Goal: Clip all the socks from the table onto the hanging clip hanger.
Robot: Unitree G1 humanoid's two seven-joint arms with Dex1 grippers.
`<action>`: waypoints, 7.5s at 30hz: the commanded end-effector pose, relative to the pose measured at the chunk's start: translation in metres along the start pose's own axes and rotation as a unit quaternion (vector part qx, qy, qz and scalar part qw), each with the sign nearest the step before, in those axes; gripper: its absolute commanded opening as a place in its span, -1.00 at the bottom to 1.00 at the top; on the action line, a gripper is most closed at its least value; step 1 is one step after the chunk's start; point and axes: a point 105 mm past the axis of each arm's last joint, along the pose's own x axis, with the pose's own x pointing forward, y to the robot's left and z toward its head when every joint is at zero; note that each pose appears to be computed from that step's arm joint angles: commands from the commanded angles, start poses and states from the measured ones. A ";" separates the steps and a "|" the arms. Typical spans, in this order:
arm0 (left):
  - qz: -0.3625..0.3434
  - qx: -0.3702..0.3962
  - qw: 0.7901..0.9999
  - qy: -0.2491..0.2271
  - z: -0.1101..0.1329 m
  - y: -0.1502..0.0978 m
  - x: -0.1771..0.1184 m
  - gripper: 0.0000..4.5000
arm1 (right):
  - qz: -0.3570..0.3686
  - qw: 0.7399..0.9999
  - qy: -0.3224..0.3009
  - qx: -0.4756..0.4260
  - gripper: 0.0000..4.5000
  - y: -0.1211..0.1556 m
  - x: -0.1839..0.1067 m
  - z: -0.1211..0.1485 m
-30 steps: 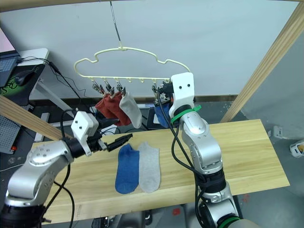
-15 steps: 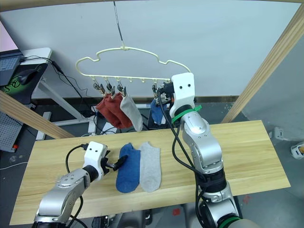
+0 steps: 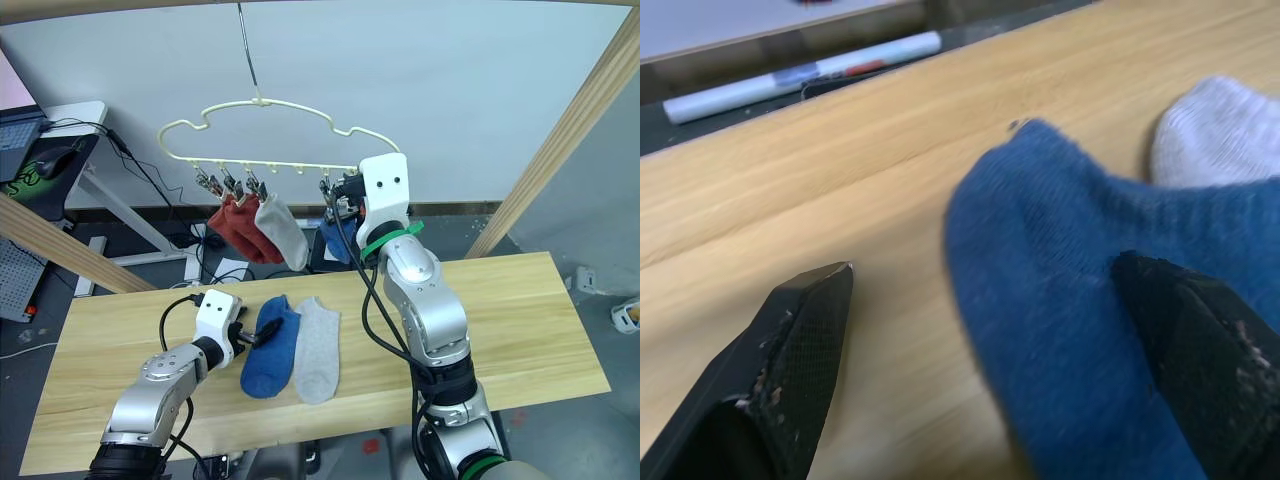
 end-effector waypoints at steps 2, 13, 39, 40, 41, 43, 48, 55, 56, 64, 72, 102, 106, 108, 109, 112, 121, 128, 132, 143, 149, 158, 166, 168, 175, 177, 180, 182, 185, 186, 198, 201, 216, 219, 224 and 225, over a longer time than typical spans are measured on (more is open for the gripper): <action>0.016 0.001 0.999 -0.049 0.016 0.005 -0.006 0.98 | 0.008 0.999 -0.034 -0.005 -1.00 0.006 -0.003 0.018; 0.011 0.018 1.000 -0.019 0.007 0.002 0.012 0.98 | 0.009 0.999 -0.031 -0.007 -1.00 0.006 -0.004 0.017; -0.042 0.049 0.996 -0.060 0.033 -0.018 0.005 -0.99 | 0.011 0.999 -0.033 -0.005 -1.00 0.007 -0.003 0.018; -0.061 0.059 0.993 -0.082 0.044 -0.027 0.003 -0.99 | 0.010 0.999 -0.033 -0.005 -1.00 0.007 -0.003 0.018; -0.080 0.069 0.989 -0.103 0.055 -0.036 0.001 -0.99 | 0.010 0.999 -0.034 -0.005 -1.00 0.006 -0.002 0.019; -0.114 0.087 0.980 -0.137 0.072 -0.053 -0.003 -0.99 | 0.010 0.999 -0.036 -0.005 -1.00 0.006 -0.002 0.020; -0.180 0.118 0.948 -0.234 0.124 -0.092 -0.011 -0.99 | 0.013 0.999 -0.046 0.002 -1.00 0.007 -0.003 0.030; -0.205 0.129 0.931 -0.274 0.148 -0.115 0.005 -0.99 | 0.022 0.998 -0.050 0.022 -1.00 0.014 -0.007 0.039; -0.206 0.130 0.929 -0.279 0.150 -0.117 0.007 -0.99 | 0.023 0.998 -0.049 0.024 -1.00 0.015 -0.007 0.039; -0.187 0.137 0.917 -0.324 0.169 -0.123 0.026 -0.99 | 0.024 0.998 -0.048 0.031 -1.00 0.017 -0.009 0.042; -0.189 0.138 0.909 -0.346 0.172 -0.127 0.025 -0.99 | 0.011 0.998 -0.055 0.019 -1.00 0.013 -0.010 0.043; -0.170 0.112 0.895 -0.396 0.192 -0.129 0.021 -0.99 | -0.001 0.999 -0.043 0.009 -1.00 0.006 -0.009 0.035; -0.169 0.113 0.896 -0.395 0.192 -0.129 0.021 -1.00 | 0.000 0.999 -0.047 0.019 -0.75 0.007 -0.010 0.036; -0.169 0.113 0.896 -0.394 0.192 -0.129 0.022 -1.00 | 0.001 0.999 -0.047 0.022 -0.52 0.008 -0.011 0.036; -0.169 0.113 0.897 -0.394 0.192 -0.129 0.022 -1.00 | 0.002 0.999 -0.047 0.023 -0.34 0.008 -0.011 0.036; -0.167 0.113 0.898 -0.392 0.192 -0.129 0.023 -1.00 | 0.005 0.999 -0.047 0.025 0.14 0.008 -0.012 0.037; -0.185 0.108 0.903 -0.372 0.183 -0.131 0.025 -0.42 | 0.033 0.999 -0.032 0.021 0.37 0.012 -0.023 0.032; -0.191 0.115 0.902 -0.369 0.179 -0.133 0.023 0.10 | 0.056 0.998 -0.027 0.013 0.37 0.014 -0.035 0.030; -0.190 0.116 0.903 -0.368 0.178 -0.133 0.023 0.10 | 0.082 0.996 -0.025 0.013 0.37 0.019 -0.041 0.029; -0.190 0.124 0.899 -0.374 0.183 -0.131 0.019 0.10 | 0.092 0.993 -0.019 -0.071 0.37 0.027 -0.025 0.029; -0.189 0.128 0.897 -0.378 0.187 -0.130 0.018 0.10 | 0.094 0.989 -0.007 -0.113 0.37 0.030 -0.013 0.026; -0.188 0.133 0.895 -0.381 0.188 -0.129 0.018 0.10 | 0.105 0.985 -0.002 -0.137 0.37 0.033 -0.011 0.022; -0.189 0.136 0.894 -0.382 0.190 -0.128 0.017 0.10 | 0.130 0.977 -0.023 -0.168 0.37 0.038 -0.016 0.021; -0.189 0.137 0.894 -0.382 0.190 -0.128 0.017 0.10 | 0.130 0.977 -0.019 -0.169 0.37 0.037 -0.016 0.018; -0.186 0.139 0.893 -0.385 0.191 -0.125 0.014 0.10 | 0.098 0.993 -0.011 -0.061 0.37 0.030 -0.014 0.019; -0.182 0.138 0.894 -0.386 0.192 -0.123 0.012 0.10 | 0.084 0.996 -0.012 -0.029 0.37 0.027 -0.013 0.020; -0.176 0.138 0.895 -0.386 0.192 -0.118 0.009 0.10 | 0.074 0.997 -0.016 -0.010 0.37 0.024 -0.012 0.024; -0.173 0.140 0.896 -0.386 0.192 -0.115 0.005 0.10 | 0.075 0.997 -0.022 -0.007 0.37 0.025 -0.011 0.026; -0.168 0.141 0.898 -0.382 0.192 -0.111 -0.001 0.10 | 0.085 0.995 -0.031 -0.044 0.37 0.029 -0.011 0.030; -0.165 0.143 0.899 -0.380 0.192 -0.109 -0.003 0.10 | 0.088 0.994 -0.032 -0.060 0.37 0.030 -0.011 0.030; -0.166 0.126 0.916 -0.342 0.170 -0.086 -0.026 0.10 | 0.071 0.996 -0.030 -0.042 0.37 0.025 -0.009 0.030; -0.165 0.160 0.914 -0.336 0.162 -0.090 -0.031 0.10 | 0.069 0.996 -0.030 -0.041 0.37 0.024 -0.009 0.030; -0.261 0.240 0.882 -0.309 0.144 -0.114 -0.030 0.10 | 0.071 0.996 -0.032 -0.043 0.37 0.025 -0.008 0.031; -0.258 0.235 0.879 -0.324 0.149 -0.113 -0.038 0.10 | 0.073 0.996 -0.034 -0.047 0.37 0.025 -0.008 0.031; -0.225 0.218 0.889 -0.334 0.154 -0.100 -0.055 0.10 | 0.099 0.992 -0.043 -0.066 0.37 0.033 -0.011 0.032; -0.220 0.218 0.891 -0.333 0.155 -0.097 -0.058 0.10 | 0.103 0.991 -0.045 -0.073 0.37 0.034 -0.012 0.032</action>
